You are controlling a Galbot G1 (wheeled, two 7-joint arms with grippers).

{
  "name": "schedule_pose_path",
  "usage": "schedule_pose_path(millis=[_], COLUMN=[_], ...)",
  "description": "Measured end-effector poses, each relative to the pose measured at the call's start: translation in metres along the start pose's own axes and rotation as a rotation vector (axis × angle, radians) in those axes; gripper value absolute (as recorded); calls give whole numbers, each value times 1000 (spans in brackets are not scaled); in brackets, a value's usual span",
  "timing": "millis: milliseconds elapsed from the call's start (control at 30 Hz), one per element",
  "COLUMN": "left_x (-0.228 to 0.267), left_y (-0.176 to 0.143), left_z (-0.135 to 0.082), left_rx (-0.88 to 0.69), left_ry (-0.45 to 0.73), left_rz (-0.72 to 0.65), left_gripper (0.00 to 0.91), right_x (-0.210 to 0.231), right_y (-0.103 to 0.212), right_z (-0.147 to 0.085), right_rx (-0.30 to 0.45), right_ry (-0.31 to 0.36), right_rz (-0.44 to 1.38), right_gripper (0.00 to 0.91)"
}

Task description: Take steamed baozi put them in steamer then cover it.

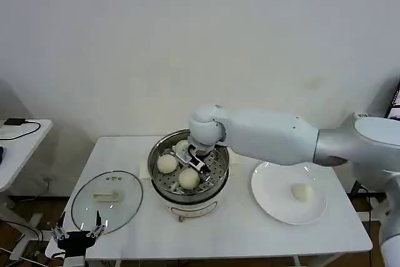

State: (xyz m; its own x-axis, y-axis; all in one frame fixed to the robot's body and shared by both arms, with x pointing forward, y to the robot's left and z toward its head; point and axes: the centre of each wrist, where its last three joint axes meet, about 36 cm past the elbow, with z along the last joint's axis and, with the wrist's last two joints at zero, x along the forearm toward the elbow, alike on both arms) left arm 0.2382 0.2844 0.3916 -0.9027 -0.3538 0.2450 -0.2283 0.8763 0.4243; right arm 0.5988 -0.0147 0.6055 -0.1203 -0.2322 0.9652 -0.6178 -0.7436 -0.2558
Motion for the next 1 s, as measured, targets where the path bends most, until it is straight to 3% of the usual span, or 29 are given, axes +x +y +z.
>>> schedule_pose_path(millis=[233,433,767,1000], left_x=[-5,-8,-10,-8], left_y=[4,10,5,-3], left_z=[-3,-7,-10,-10], left_rx=[-7,-8,-9,-13], left_ry=[-6,-16,-33,-35], left_rz=[-1,-1,25,49], left_gripper=[907,907,907,907], right_x=[37,76,105,99], right_y=[3,28,142,228], right_z=[19,59,149,187], right_rx=[-61,-172,-423,-571], right_ry=[8,47,152,206], right_rz=[66,123,143,121], right_gripper=[907,907,907,907])
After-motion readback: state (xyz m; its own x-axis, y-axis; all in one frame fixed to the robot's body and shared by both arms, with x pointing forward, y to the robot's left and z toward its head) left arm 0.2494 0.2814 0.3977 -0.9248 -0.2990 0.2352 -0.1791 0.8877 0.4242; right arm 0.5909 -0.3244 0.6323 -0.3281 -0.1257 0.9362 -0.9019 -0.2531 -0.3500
